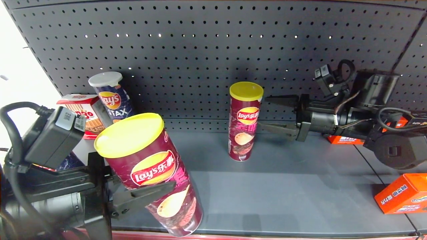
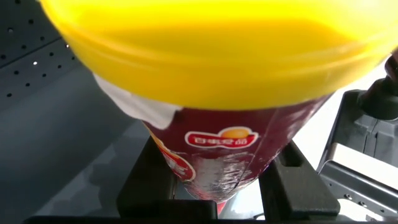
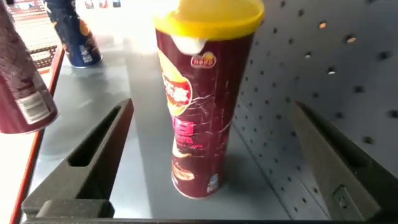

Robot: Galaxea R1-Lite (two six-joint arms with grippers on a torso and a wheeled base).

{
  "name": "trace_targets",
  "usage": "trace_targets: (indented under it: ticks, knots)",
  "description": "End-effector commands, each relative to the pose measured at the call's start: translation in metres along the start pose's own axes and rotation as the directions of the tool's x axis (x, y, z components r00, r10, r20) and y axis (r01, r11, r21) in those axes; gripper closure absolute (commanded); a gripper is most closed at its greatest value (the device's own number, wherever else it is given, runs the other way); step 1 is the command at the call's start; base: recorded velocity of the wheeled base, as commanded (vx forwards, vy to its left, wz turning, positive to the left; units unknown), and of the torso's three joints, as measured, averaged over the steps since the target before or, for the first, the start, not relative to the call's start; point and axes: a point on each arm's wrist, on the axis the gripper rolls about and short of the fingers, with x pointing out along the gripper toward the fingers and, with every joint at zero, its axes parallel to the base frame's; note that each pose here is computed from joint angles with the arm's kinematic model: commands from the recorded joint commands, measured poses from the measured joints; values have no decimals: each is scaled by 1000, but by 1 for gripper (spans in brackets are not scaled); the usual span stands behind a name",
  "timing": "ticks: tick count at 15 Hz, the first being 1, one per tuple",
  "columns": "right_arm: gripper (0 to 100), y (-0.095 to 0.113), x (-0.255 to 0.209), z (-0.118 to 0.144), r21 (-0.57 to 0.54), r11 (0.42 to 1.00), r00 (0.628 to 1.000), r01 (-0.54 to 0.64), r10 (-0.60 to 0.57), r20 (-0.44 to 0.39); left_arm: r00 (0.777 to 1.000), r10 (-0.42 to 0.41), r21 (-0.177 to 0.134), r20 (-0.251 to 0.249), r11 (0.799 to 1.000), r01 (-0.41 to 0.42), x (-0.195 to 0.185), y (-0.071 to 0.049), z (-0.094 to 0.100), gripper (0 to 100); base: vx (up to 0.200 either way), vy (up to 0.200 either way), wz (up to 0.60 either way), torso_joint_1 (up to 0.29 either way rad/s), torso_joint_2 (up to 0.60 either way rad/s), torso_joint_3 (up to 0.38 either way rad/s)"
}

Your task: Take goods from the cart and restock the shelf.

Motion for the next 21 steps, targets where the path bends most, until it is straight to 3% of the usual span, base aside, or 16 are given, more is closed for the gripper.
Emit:
trace_targets:
  ticks: [1,6,19,20,21]
  knots:
    - [0,0,15,-21,31,999,999,-31,32,-19,1000,14,-6,-8,1000,-14,2,4,-1,100,0,0,0,0,0,0]
    - [0,-2,30,-49,72,996,997,-51,54,-47,999,37,5,18,999,-37,10,14,10,100,0,0,0,0,0,0]
    - [0,-9,60,-82,95,992,994,-85,91,-55,999,39,0,8,999,-39,10,14,7,100,0,0,0,0,0,0]
    - [100,-9,63,-84,94,989,992,-116,120,-42,999,41,0,10,999,-41,9,14,7,100,0,0,0,0,0,0]
    - [100,-9,64,-82,89,988,991,-126,130,-32,999,41,0,10,999,-41,9,14,7,100,0,0,0,0,0,0]
